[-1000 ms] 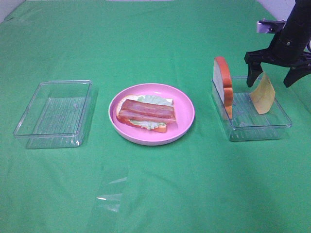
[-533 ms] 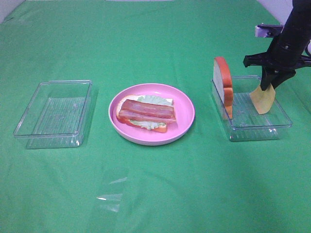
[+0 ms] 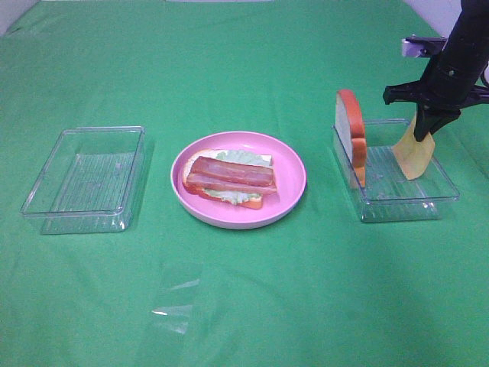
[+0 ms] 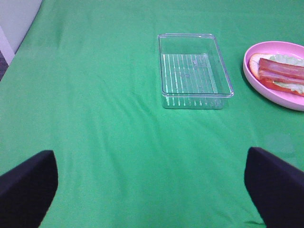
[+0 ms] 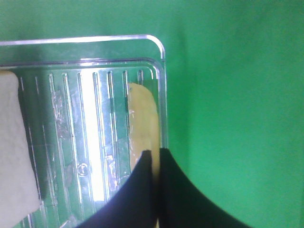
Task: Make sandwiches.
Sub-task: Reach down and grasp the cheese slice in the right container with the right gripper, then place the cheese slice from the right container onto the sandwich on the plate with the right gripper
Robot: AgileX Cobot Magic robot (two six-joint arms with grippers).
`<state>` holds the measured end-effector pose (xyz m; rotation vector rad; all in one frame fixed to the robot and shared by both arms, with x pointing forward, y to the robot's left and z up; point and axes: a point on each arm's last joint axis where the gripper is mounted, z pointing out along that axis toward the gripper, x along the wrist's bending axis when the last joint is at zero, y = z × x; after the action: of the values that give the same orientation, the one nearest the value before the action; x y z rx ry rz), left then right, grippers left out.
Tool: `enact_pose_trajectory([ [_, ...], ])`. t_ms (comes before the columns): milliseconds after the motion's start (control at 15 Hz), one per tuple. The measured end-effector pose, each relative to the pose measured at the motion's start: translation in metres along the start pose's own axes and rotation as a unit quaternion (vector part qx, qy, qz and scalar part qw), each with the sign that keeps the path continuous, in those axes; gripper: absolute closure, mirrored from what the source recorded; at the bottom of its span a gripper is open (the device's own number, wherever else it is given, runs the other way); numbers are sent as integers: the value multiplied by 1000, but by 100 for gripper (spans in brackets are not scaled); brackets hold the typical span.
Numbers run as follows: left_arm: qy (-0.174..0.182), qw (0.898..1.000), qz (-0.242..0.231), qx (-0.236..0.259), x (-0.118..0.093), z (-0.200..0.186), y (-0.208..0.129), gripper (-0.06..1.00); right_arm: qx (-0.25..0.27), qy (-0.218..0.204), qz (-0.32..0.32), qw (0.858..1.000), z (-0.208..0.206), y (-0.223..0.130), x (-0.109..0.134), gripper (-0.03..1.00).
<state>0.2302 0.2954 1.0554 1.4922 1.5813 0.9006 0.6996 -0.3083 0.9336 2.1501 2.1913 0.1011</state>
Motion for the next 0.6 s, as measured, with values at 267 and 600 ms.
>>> enact_pose_trajectory([
  [267,0,1000,0,0,0,0,0,-5,-12,0,0,1000,-11,0,0,94],
  [600,0,1000,0,0,0,0,0,-5,-57,-2,0,998,-64,2,0,94],
])
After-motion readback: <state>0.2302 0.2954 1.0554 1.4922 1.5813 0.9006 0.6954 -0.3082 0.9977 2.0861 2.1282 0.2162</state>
